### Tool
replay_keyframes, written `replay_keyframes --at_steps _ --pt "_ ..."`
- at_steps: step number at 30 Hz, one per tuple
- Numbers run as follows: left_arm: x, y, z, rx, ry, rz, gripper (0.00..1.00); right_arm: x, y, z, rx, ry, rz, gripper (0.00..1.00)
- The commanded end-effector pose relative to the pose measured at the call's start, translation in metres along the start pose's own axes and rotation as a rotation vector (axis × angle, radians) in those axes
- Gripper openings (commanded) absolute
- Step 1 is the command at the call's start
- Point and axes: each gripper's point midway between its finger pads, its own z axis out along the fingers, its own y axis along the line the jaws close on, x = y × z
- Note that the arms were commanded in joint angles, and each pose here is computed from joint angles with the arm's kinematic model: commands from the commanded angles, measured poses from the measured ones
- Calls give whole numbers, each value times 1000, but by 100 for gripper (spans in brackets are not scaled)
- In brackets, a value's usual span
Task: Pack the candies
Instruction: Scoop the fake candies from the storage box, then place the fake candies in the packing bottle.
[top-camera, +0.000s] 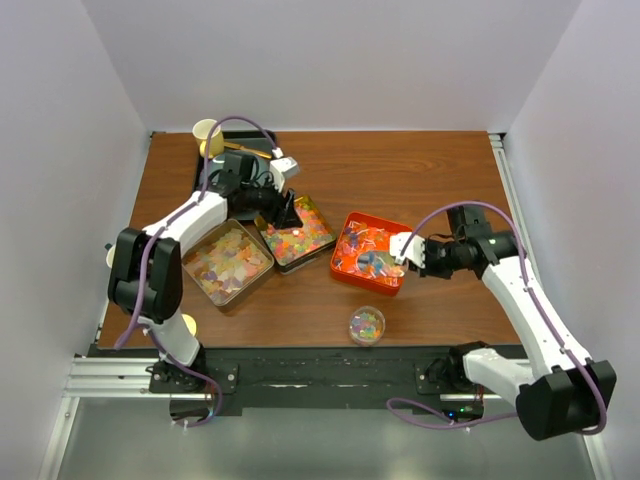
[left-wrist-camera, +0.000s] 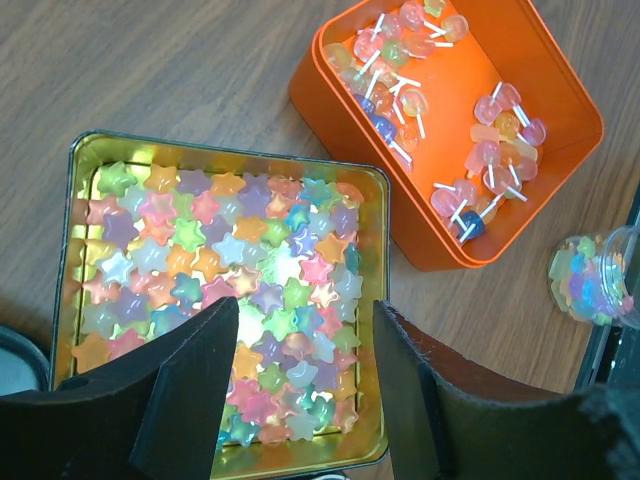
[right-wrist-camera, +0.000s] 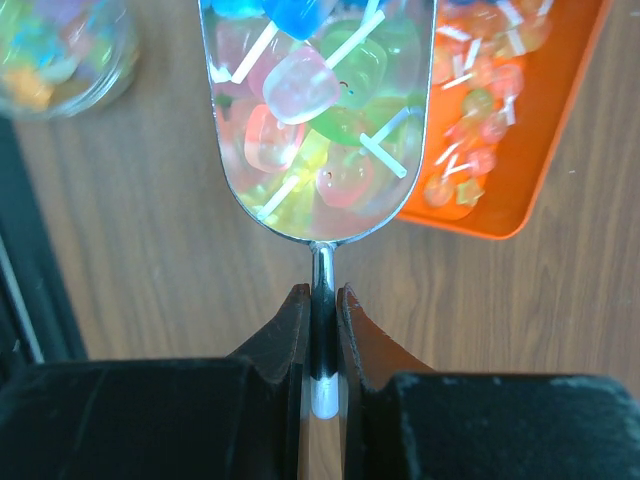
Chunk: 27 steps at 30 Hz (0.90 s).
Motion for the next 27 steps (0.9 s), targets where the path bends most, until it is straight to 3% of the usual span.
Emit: replay_keyframes --at_steps 1,15,27 --pt "-18 0 -14 -21 -79 14 61 11 22 -23 -78 90 -130 0" --pt "-4 0 -18 -29 -117 -26 61 15 37 -36 -179 309 -401 0" --pt "-13 -5 -23 -22 -165 -46 61 10 29 -35 -200 491 -468 0"
